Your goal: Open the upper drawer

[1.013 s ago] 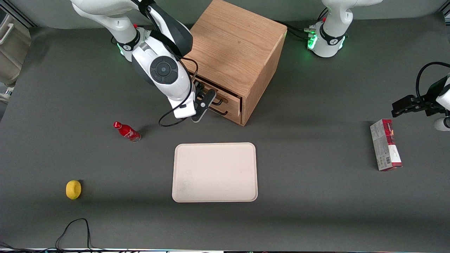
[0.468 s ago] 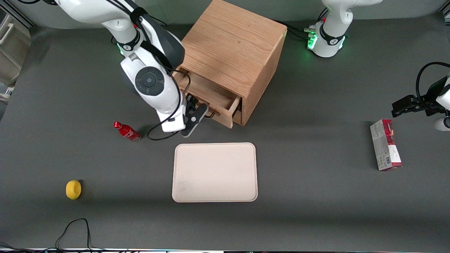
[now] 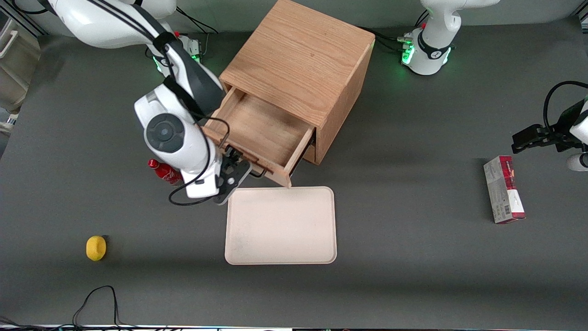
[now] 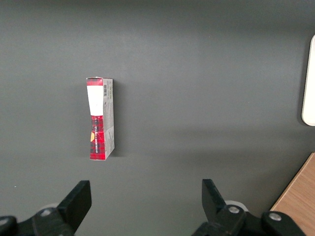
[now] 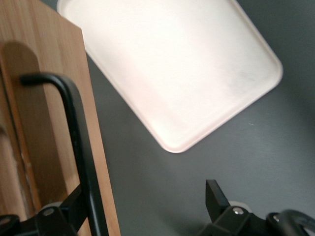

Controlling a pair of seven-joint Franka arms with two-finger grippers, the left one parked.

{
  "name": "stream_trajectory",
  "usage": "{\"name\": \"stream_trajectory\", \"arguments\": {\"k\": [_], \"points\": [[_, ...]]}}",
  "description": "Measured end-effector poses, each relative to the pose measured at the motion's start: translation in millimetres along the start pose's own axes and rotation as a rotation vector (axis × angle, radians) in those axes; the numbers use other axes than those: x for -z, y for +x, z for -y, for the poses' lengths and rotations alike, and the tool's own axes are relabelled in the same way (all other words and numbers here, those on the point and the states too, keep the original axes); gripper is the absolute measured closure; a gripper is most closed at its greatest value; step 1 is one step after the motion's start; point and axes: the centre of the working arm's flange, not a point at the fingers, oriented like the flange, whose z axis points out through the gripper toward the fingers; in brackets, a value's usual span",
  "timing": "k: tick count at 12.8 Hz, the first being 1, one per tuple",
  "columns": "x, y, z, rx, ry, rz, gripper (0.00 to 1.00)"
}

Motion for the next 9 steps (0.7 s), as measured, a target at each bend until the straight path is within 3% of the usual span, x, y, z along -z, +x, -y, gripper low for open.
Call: {"name": "stream_trajectory", "arguments": {"k": [9], "points": [[6.1,-10.9,-65.2,-0.058,-0.016,-0.009,0.0]]}}
